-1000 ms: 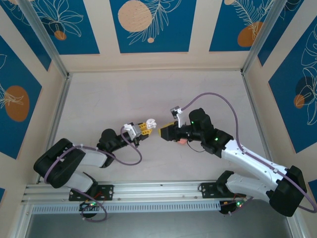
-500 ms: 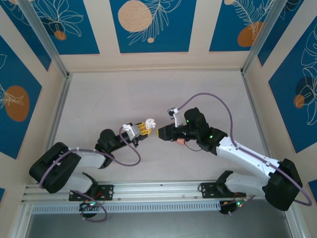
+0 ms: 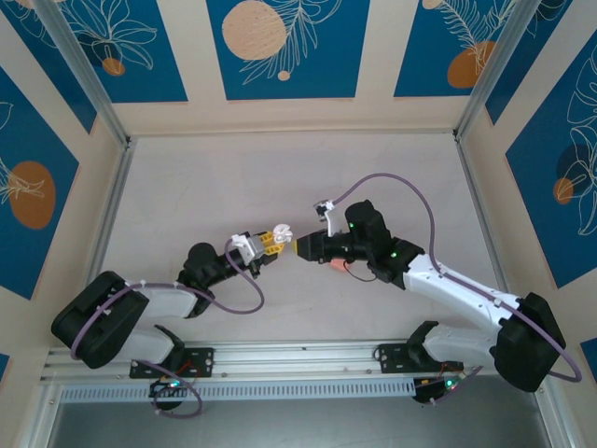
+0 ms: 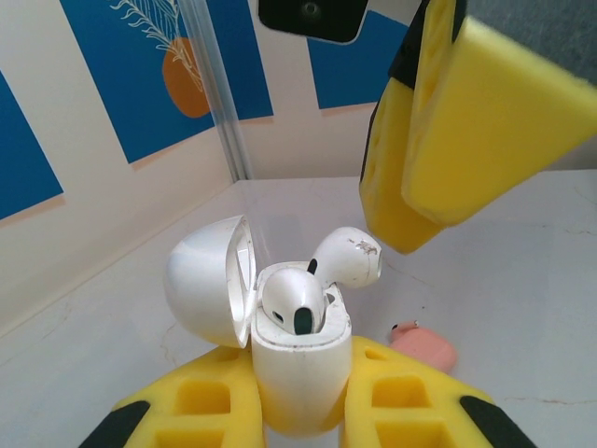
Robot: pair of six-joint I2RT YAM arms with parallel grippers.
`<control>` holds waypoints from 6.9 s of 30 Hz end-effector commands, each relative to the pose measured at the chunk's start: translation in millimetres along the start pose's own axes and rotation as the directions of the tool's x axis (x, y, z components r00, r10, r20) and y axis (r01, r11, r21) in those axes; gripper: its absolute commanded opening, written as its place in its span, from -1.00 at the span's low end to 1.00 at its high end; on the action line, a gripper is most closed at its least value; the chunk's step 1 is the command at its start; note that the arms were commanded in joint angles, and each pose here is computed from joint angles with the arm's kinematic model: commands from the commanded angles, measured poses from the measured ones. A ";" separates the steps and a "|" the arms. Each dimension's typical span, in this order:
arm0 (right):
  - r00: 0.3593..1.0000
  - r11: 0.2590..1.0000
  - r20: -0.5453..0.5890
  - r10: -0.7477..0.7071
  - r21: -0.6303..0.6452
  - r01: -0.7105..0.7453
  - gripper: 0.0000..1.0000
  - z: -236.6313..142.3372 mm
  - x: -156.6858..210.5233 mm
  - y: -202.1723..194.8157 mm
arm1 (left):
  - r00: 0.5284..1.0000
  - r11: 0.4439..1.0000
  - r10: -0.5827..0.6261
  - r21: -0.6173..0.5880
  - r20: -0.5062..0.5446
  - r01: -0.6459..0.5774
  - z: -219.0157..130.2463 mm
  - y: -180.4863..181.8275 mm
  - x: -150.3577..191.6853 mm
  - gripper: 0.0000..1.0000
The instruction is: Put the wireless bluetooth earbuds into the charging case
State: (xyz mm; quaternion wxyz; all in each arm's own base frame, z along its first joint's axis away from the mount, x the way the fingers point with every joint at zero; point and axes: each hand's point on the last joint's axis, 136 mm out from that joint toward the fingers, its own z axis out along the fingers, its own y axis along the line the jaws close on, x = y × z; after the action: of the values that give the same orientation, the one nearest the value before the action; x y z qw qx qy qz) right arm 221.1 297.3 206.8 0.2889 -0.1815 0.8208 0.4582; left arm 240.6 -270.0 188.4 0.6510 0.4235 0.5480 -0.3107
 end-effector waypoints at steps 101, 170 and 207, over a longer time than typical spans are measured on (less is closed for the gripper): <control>0.973 0.970 -0.106 -0.206 0.109 0.217 -0.58 16.5 -11.3 8.9 | 0.998 0.998 0.062 0.001 -0.013 -0.062 -10.1 -5.9 -12.3 -0.71; 0.749 0.787 -0.284 -0.599 -0.038 0.615 -0.29 2.1 -1.8 29.0 | 1.000 0.979 0.013 0.204 0.016 -0.017 -10.8 -36.9 -28.1 -0.66; 0.975 0.943 0.023 -0.221 -0.251 0.220 -0.05 -47.3 -23.9 31.2 | 0.996 0.967 -0.021 0.256 0.084 -0.001 -10.5 -42.6 -48.8 -0.66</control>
State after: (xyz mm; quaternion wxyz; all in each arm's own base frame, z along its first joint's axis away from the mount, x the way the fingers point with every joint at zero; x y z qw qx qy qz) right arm 217.5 263.4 245.6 0.3269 -0.2923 0.7639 0.4734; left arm 197.0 -276.4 200.7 0.5978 0.4803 0.5182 -0.3788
